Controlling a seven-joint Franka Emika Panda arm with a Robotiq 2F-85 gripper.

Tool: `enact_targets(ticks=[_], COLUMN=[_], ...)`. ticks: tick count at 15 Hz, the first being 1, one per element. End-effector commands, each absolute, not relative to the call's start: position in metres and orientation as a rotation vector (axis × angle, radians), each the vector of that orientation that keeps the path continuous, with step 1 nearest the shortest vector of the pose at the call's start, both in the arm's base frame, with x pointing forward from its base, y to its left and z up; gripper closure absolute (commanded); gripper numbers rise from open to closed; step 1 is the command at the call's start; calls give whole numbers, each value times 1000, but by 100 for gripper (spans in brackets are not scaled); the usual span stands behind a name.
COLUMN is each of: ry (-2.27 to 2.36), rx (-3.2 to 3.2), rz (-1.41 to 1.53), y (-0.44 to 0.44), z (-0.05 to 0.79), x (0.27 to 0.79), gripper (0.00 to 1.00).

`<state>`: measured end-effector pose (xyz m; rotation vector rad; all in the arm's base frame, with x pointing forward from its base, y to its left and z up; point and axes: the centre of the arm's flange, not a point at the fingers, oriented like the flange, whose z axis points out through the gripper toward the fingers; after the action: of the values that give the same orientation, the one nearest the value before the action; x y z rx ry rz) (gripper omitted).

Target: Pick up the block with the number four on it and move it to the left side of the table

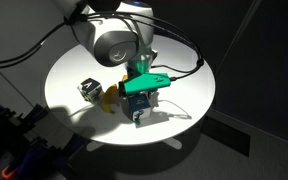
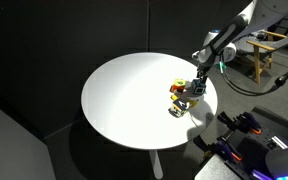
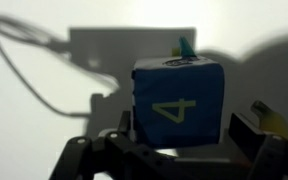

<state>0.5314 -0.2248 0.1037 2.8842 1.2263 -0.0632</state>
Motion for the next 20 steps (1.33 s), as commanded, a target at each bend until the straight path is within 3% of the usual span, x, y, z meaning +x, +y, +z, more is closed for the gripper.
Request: enact_targets(ticks=[1,7,8,9,12,18,20], ry=[1226,1227,1217,1209,1205,1052,1000], rx=[2862,2858,2863,2870,2880,2955,2976], rz=[-55,-56,-63,-68,-78,-89,-107], y=[-229,-231,-230,-229,-227,-219,-215], z=[99,90,88,87,88,103,109], x=[537,539,540,540,541,537,536], gripper=[0,0,16,26,49,87,90])
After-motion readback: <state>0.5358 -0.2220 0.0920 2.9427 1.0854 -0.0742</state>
